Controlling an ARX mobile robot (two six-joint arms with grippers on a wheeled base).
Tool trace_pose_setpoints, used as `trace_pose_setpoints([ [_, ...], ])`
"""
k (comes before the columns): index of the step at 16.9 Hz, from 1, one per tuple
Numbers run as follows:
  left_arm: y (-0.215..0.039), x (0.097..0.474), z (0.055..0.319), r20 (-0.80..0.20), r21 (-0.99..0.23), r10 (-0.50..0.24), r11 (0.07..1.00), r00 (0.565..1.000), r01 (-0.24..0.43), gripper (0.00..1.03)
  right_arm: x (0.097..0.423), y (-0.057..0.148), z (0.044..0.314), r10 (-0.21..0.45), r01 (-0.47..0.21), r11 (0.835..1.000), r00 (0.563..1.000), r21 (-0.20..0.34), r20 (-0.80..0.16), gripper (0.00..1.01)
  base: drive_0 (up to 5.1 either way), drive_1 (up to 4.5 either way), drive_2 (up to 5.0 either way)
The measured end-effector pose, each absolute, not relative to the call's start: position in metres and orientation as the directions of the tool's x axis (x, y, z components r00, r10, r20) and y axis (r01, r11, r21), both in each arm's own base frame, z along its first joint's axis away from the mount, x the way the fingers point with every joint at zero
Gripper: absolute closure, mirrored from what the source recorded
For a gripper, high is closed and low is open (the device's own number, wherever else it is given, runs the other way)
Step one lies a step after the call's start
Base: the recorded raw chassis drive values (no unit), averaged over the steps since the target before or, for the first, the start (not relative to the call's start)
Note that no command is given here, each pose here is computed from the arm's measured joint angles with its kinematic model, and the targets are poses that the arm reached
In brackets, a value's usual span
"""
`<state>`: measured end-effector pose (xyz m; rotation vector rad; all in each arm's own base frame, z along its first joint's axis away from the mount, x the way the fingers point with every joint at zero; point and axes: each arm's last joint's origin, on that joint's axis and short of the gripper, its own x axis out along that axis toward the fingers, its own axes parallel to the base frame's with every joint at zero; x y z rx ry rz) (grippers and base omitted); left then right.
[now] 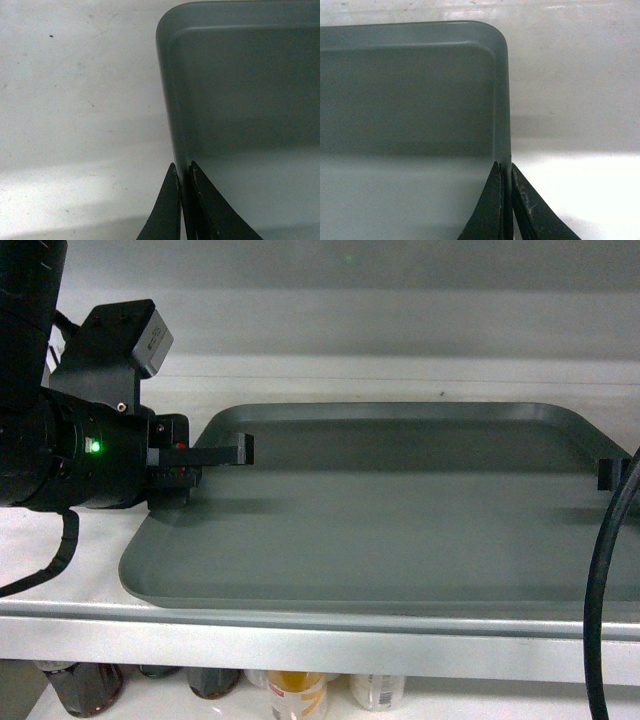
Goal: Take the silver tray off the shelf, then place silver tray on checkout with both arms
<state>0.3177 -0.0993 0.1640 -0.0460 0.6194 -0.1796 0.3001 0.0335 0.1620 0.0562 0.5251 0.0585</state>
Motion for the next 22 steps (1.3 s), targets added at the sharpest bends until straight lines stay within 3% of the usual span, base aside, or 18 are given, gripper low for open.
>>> trace_pose_setpoints([
  [5, -0.097, 0.311, 0.182, -0.552, -0.084, -0.181, 0.983, 0.814, 0.161, 1.00, 0.295, 0.036, 0.175, 0.074, -0.046, 0.997, 0.859, 0.066, -0.507, 0.98, 0.0, 0.00, 0.0],
  [12, -0.096, 0.309, 0.219, -0.505, -0.078, -0.182, 0.983, 0.844, 0.165, 1.00, 0.292, 0.041, 0.216, 0.077, -0.047, 0.996, 0.877, 0.076, -0.474, 0.98, 0.0, 0.00, 0.0],
  [17, -0.097, 0.306, 0.219, -0.527, -0.058, -0.175, 0.984, 0.832, 0.171, 1.00, 0.291, 0.040, 0.216, 0.077, -0.043, 0.996, 0.854, 0.076, -0.515, 0.98, 0.0, 0.00, 0.0],
  [22, -0.095, 0.304, 0.215, -0.568, -0.058, -0.178, 0.983, 0.803, 0.177, 1.00, 0.291, 0.039, 0.212, 0.085, -0.044, 0.995, 0.804, 0.085, -0.589, 0.98, 0.0, 0.00, 0.0],
])
